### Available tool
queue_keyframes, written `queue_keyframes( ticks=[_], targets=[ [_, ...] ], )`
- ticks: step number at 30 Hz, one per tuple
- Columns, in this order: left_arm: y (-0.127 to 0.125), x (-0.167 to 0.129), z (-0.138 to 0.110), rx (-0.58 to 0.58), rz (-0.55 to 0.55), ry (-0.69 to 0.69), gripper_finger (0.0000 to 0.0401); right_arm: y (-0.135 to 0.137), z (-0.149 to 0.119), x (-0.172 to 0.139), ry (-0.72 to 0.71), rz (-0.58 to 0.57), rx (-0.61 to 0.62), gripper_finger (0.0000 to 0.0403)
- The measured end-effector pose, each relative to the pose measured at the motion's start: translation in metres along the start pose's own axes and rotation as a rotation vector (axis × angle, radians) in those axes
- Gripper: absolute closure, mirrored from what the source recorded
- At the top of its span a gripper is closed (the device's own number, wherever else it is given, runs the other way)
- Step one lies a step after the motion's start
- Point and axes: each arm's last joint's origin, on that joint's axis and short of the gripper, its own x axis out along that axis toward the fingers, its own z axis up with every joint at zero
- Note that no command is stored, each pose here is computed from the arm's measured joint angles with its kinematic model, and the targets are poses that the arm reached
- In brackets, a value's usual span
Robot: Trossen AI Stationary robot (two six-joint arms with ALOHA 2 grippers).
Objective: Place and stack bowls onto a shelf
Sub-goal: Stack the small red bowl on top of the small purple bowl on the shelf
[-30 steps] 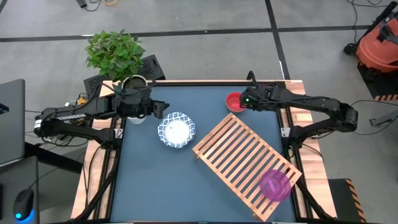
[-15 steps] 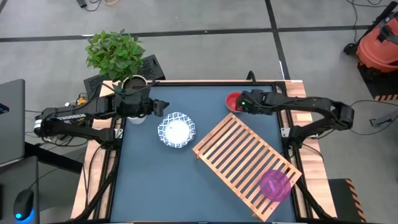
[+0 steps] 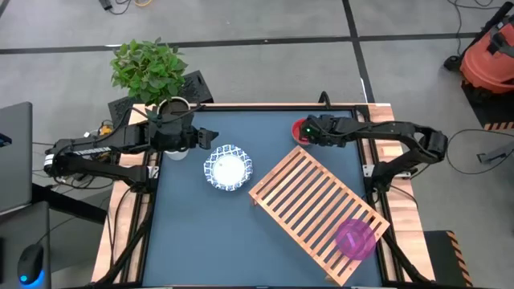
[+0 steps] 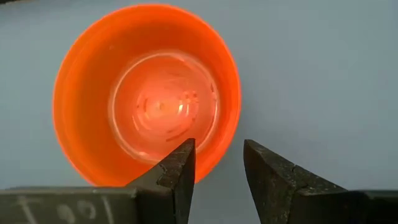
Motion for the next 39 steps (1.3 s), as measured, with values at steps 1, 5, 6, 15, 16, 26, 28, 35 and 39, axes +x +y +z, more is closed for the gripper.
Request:
queue_keyframes(
  ticks=[1,5,6,15,16,26,28,35,39],
  targets=[
    [0.0001,0.0,-0.0001,0.001,0.001,0.001,0.0248,-0.0003,0.0008,0.0004,-0.001,-0.001,0.004,0.0245],
    [0.0005,0.0,-0.0003,0.002,0.005,0.002,0.0248,-0.0022,0.005,0.0021,-0.004,-0.01,0.021,0.0264],
    [0.0005,0.0,-0.0003,0.004,0.005,0.002,0.0248,-0.0025,0.0054,0.0023,-0.004,-0.011,0.022,0.027],
    [0.0004,0.0,-0.0003,0.013,0.005,0.002,0.0248,-0.003,0.0069,0.0027,-0.005,-0.013,0.029,0.0307],
    [0.0004,0.0,-0.0003,0.013,0.005,0.002,0.0248,-0.003,0.0069,0.0028,-0.005,-0.014,0.029,0.0309],
    [0.0003,0.0,-0.0003,0.013,0.001,0.006,0.0248,-0.0031,0.0069,0.0029,0.004,-0.011,0.03,0.0342],
    [0.0002,0.0,-0.0004,0.014,-0.001,0.009,0.0248,-0.0035,0.0077,0.0032,0.005,-0.013,0.034,0.0349],
    [0.0002,0.0,-0.0004,0.014,-0.001,0.009,0.0248,-0.0047,0.0106,0.0043,0.013,-0.013,0.046,0.0385],
    [0.0002,0.0,-0.0004,0.013,-0.002,0.009,0.0248,-0.0046,0.0104,0.0043,0.015,-0.012,0.046,0.0386]
  ],
)
